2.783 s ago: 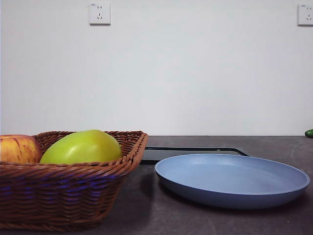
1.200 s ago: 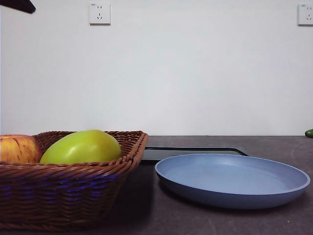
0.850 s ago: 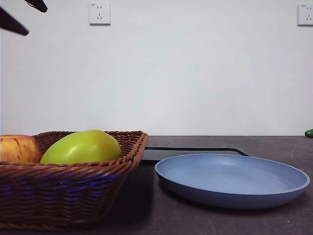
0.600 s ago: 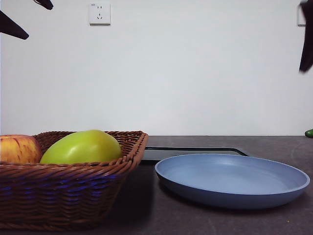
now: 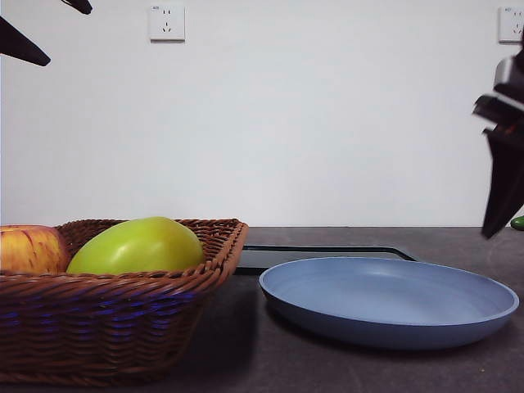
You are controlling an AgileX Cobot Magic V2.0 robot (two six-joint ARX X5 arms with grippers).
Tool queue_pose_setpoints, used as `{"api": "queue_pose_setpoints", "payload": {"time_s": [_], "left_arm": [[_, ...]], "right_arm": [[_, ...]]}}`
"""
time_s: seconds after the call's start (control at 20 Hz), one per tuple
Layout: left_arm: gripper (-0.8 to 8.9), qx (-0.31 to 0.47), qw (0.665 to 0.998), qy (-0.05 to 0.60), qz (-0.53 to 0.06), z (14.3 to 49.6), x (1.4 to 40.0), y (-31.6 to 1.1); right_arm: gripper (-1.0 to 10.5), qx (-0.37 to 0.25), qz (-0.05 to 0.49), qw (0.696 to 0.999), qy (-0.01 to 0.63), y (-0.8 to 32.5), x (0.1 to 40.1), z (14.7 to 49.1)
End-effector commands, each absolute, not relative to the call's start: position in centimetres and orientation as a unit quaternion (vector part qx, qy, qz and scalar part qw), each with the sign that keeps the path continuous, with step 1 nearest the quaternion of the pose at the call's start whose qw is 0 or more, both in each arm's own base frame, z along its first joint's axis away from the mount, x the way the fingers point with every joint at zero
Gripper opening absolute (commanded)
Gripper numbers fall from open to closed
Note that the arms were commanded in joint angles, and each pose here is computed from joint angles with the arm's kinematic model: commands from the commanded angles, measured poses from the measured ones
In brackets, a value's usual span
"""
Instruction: Take the lemon from the basket,put the lemon in the plate,hand out the plate
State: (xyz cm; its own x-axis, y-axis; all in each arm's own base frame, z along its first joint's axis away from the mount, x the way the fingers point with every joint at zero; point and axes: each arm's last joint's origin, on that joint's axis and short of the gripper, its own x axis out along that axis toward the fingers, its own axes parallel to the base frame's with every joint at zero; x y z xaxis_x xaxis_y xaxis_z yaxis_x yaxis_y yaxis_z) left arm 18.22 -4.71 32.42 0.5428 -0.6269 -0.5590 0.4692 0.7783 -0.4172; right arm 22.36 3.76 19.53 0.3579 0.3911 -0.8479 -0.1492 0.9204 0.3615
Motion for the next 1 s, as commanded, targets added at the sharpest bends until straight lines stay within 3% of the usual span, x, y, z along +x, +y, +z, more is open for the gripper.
{"api": "queue_pose_setpoints", "payload": {"time_s": [0.05, 0.25, 0.45, 0.6, 1.0], "left_arm": [[3.76, -0.110, 0.874, 0.352, -0.317, 32.9, 18.4, -4.9], [3.76, -0.110, 0.874, 0.352, -0.317, 32.9, 18.4, -4.9], [3.76, -0.109, 0.874, 0.352, -0.317, 32.9, 18.4, -4.9], [3.76, -0.109, 0.874, 0.352, -0.317, 32.9, 18.4, -4.9], [3.76, -0.105, 0.862, 0.362, -0.338, 32.7, 18.1, -5.9]], "right_arm": [[2.4, 0.118, 0.172, 0.807, 0.553, 4.3, 23.5, 18.2], [2.4, 0.135, 0.189, 0.784, 0.575, 4.7, 24.8, 15.7], [1.1, 0.141, 0.191, 0.774, 0.587, 4.8, 25.1, 14.8], [0.0, 0.142, 0.190, 0.779, 0.581, 4.7, 25.0, 15.2], [0.0, 0.157, 0.194, 0.810, 0.531, 4.5, 23.6, 18.9]]}}
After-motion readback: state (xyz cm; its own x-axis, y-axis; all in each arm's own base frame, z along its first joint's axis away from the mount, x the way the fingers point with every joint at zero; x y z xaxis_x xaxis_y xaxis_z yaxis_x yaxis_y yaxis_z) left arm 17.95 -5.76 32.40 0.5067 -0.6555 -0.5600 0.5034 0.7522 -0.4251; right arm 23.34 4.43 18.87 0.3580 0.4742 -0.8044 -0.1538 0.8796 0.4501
